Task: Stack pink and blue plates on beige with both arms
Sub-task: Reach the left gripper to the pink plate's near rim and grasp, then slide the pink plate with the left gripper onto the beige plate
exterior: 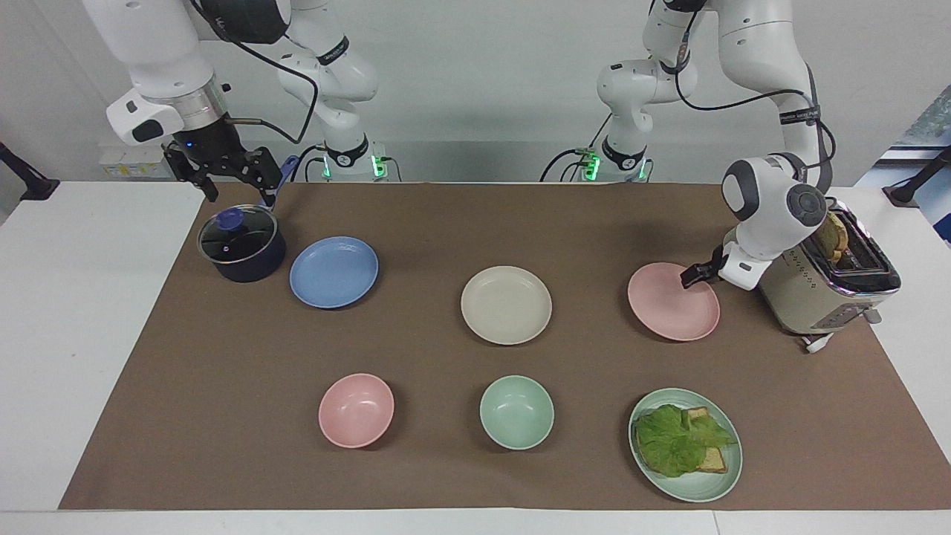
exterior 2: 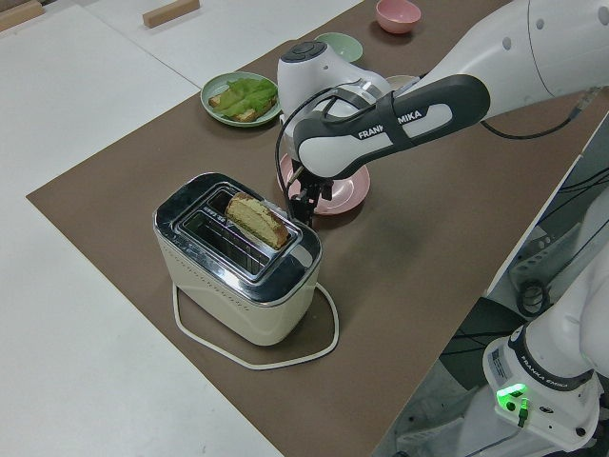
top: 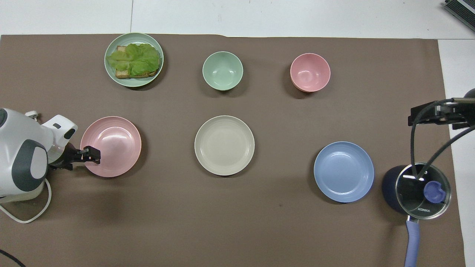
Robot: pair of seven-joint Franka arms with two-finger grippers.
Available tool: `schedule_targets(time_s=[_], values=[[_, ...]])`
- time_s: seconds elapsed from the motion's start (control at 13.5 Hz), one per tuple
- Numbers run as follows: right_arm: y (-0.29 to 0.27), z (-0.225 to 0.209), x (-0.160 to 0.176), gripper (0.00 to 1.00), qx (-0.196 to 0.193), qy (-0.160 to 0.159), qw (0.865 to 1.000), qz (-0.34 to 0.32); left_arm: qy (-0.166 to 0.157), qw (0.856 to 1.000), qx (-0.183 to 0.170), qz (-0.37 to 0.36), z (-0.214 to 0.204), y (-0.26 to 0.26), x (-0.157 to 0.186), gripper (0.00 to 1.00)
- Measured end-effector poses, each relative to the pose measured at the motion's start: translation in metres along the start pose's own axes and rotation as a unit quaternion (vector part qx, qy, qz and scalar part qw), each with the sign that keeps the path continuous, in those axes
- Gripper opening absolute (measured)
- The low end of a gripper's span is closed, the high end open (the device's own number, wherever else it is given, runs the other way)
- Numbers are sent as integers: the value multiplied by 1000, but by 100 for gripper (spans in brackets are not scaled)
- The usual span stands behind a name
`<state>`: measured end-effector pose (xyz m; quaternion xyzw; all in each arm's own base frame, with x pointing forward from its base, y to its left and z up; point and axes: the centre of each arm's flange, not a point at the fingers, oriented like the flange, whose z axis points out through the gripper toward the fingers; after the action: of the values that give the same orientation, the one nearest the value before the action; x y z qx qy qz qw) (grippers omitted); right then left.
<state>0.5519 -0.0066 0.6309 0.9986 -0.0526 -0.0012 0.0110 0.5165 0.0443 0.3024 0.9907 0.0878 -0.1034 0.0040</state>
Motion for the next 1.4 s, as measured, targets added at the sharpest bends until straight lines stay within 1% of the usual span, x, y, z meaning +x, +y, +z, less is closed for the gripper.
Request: schedule_targets(time_s=[0.07, 0.37, 0.44, 0.52, 0.66, 0.74, 0.89, 1.11, 1.33, 1.4], values=[[0, 0, 0, 100, 0, 0, 1000, 0, 0, 1000, 0, 0, -1, 0, -1, 78], [1, 0, 0, 100, 0, 0, 1000, 1, -3, 1000, 0, 0, -4, 0, -4, 27], [1, 0, 0, 100, 0, 0, 1000, 1, -5, 1000, -1, -1, -6, 0, -4, 18], [1, 0, 0, 100, 0, 0, 1000, 1, -14, 1000, -1, -1, -9, 0, -4, 10], [1, 0, 0, 100, 0, 0, 1000, 1, -29, 1000, -1, -1, -23, 1, -3, 8], [1, 0, 0, 100, 0, 0, 1000, 1, -38, 999, -2, 0, -35, 2, -2, 6], [1, 0, 0, 100, 0, 0, 1000, 1, -54, 999, -3, 1, -68, 4, 0, 5], [0, 0, 0, 100, 0, 0, 1000, 0, -58, 998, -31, -2, -108, 12, 2, 5], [0, 0, 0, 100, 0, 0, 1000, 0, -60, 996, -72, 0, -117, 35, 0, 5], [0, 0, 0, 100, 0, 0, 1000, 0, -62, 995, -78, -3, -117, 47, -1, 5]])
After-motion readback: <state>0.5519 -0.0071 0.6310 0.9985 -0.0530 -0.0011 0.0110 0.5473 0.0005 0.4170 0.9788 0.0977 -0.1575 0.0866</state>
